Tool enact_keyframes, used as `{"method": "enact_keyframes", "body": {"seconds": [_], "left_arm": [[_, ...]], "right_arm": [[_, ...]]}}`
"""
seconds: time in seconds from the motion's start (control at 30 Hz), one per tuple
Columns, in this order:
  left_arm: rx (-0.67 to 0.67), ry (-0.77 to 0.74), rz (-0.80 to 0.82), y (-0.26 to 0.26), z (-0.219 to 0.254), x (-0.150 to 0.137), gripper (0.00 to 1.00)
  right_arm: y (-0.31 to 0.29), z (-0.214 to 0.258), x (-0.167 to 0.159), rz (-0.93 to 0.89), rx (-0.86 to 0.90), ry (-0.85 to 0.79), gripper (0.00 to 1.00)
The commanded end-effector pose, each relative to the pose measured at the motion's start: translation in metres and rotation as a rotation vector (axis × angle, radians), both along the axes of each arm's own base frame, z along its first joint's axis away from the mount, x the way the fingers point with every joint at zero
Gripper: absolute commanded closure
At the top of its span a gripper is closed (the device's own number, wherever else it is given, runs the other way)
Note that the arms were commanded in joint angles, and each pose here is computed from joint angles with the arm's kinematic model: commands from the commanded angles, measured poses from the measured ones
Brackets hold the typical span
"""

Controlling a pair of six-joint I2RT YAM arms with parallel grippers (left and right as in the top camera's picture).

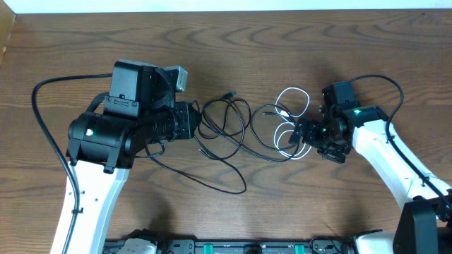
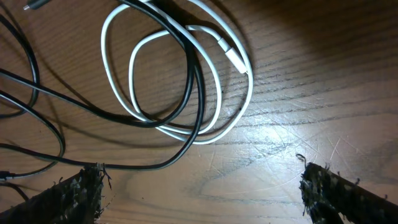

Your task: Untangle cables

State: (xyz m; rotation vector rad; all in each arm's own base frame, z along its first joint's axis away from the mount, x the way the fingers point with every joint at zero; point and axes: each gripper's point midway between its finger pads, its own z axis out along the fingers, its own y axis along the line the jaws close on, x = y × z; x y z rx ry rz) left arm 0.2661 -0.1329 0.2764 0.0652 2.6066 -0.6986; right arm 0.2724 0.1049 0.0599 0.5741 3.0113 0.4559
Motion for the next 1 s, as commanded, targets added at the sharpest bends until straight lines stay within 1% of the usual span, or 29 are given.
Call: {"method": "enact_keyframes", "body": {"seconds": [0.0,0.2,0.23,0.63,0.73,0.83,0.9,0.97], "left_arm": [[0.003,-0.009,0.006,0.0005,0.0027,0.0008,0.85],[0.003,-0.009,0.006,0.0005,0.0027,0.0008,0.83],[0.003,-0.009,0.006,0.0005,0.0027,0.0008,0.78],[0.003,-0.008,0.006,0.0005,0.0026,0.0007,0.62],[0.003,-0.009,0.006,0.0005,0.0027,0.0008,0.54],[0.003,-0.009,0.006,0.0005,0.0027,0.0008,0.50],[0.003,-0.009,0.006,0.0005,0.0027,0.0008,0.43],[0.003,-0.009,0.006,0.0005,0.0027,0.0008,0.40]], "right_arm": [[-0.0010,-0.0019,-0.0016,0.017,-0.014,-0.001,0.01],[-0.0010,-0.0019,-0.0016,0.017,-0.014,-0.001,0.01],[-0.0010,-0.0019,-0.0016,0.017,-0.014,-0.001,0.01],[-0.0010,-0.0019,-0.0016,0.017,-0.014,-0.001,0.01],[-0.0010,-0.0019,-0.0015,0.017,-0.014,-0.002,0.01],[-0.0010,-0.0019,-0.0016,0.017,-0.014,-0.001,0.01],[-0.0010,-0.0019,-0.0016,0.017,-0.014,-0.001,0.01],[-0.0010,-0.0019,-0.0016,0.017,-0.014,-0.001,0.01]]}}
